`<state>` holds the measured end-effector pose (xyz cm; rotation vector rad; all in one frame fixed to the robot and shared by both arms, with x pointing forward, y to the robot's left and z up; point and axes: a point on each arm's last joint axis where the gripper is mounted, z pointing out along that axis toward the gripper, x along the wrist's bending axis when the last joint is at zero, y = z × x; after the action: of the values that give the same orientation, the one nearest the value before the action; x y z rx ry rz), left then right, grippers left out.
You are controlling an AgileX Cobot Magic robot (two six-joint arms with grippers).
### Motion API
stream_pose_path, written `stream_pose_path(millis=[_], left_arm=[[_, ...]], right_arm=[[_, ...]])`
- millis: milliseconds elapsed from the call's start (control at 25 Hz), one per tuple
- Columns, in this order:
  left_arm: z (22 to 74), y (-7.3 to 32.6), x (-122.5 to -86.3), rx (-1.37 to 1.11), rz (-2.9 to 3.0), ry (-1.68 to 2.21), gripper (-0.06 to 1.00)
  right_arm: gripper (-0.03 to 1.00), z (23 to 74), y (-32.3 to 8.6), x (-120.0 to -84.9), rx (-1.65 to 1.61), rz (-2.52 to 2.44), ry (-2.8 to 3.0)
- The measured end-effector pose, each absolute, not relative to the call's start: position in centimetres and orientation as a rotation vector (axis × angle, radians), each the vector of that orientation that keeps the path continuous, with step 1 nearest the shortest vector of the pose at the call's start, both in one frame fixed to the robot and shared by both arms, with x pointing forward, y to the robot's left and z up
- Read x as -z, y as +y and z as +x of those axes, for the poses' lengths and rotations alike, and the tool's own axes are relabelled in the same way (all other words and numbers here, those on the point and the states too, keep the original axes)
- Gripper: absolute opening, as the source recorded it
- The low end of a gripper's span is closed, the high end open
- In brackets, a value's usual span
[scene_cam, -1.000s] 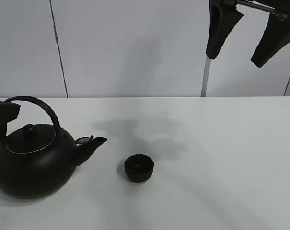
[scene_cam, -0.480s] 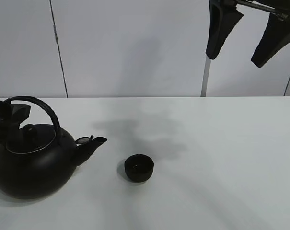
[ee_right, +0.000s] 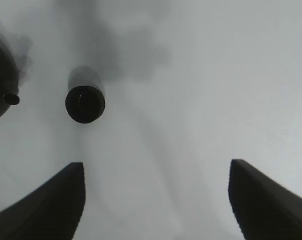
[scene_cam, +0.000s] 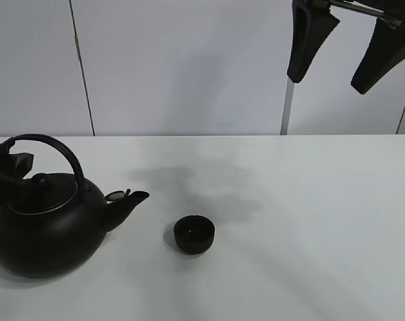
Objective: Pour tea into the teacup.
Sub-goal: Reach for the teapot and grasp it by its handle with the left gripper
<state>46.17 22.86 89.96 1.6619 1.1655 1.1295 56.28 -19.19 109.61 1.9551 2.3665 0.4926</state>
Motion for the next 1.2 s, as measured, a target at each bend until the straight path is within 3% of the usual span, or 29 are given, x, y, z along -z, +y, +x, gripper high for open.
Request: stream_pose_path(millis=[360,440,600,1200], left_arm=[[46.2,22.9,-89.4,-1.128,1.667,1.185,0.44],[46.2,22.9,-89.4,-1.125,1.666,1.185,0.36],[46.2,22.4,-89.4,-1.098,1.692,1.137,0.1],[45.9,21.6,-90.5,-1.043,1.751,1.02,0.1]], right_arm=[[0.55,56.5,-19.1,-109.7,-0.518,1.946,2.351],[0.55,56.5,-19.1,-109.7,-0.521,1.945,2.349],[0.55,56.5,-19.1,-109.7,-0.521,1.945,2.349],[0.55,56.5,-19.1,-109.7,-0.522,1.945,2.349]])
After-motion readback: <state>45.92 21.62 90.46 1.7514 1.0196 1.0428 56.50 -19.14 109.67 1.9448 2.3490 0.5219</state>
